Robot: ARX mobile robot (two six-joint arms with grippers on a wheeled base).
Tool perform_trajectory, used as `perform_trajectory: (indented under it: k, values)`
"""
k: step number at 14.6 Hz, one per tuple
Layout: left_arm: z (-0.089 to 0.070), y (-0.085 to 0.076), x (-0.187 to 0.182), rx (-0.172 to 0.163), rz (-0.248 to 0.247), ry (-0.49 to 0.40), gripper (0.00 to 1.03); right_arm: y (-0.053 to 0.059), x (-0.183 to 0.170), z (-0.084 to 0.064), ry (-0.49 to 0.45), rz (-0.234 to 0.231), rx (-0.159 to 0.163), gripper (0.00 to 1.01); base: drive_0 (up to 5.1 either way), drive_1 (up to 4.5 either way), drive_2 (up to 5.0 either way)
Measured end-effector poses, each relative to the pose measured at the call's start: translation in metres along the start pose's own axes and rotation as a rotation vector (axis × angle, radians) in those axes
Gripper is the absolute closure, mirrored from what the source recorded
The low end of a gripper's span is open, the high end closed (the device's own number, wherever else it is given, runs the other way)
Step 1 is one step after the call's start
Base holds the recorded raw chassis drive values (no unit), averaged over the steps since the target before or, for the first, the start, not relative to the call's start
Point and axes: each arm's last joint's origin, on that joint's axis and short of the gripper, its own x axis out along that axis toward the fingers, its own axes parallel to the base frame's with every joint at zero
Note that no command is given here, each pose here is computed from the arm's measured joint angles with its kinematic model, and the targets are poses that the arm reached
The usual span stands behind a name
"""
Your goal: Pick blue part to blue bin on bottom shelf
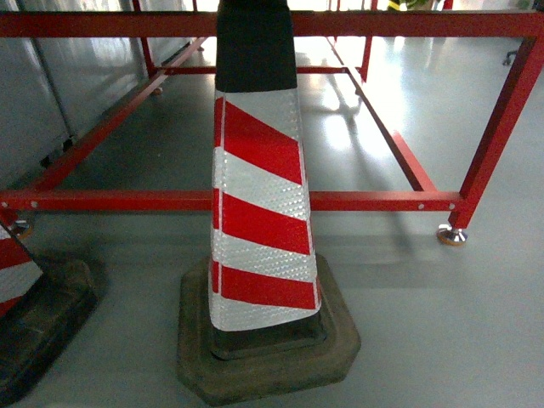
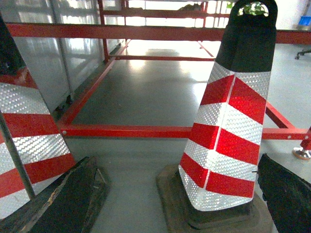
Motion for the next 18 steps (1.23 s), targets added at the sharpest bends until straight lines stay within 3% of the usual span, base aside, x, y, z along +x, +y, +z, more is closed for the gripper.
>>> perform_trajectory:
  k: [18]
  values:
    - [0.0000,0.0000,0.0000,0.000,0.000,0.000,0.05,0.0000,0.0000,0.0000,0.000,0.000,0.000,0.03,0.0,0.00,0.0]
